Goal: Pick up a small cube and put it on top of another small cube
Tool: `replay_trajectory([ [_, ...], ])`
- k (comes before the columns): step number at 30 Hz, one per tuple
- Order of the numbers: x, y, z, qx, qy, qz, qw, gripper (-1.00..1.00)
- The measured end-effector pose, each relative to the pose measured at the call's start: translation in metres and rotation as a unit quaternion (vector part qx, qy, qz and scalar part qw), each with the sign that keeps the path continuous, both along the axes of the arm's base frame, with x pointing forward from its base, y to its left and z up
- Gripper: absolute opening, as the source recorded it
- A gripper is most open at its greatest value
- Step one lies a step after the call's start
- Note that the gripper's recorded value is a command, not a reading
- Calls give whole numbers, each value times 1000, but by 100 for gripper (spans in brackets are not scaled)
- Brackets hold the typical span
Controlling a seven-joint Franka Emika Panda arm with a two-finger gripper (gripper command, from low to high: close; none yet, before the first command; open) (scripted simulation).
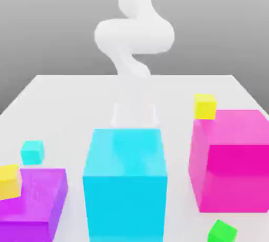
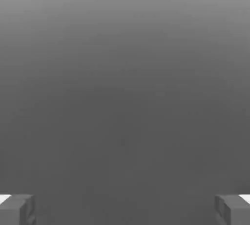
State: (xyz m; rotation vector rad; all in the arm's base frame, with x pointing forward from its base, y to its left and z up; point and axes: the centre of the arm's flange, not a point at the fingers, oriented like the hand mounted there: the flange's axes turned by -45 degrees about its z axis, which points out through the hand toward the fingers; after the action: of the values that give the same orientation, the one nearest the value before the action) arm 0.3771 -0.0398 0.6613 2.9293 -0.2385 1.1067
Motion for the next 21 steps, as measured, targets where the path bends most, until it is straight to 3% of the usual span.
replay_trajectory([
  [4, 29, -81, -98, 47, 67, -124, 989, 0],
  [9, 13, -173, -217, 106, 137, -271, 947, 0],
  [14, -48, -242, -331, 165, 195, -411, 875, 0],
  [20, -169, -285, -450, 237, 246, -575, 743, 0],
  [21, -173, -283, -462, 240, 251, -580, 737, 0],
])
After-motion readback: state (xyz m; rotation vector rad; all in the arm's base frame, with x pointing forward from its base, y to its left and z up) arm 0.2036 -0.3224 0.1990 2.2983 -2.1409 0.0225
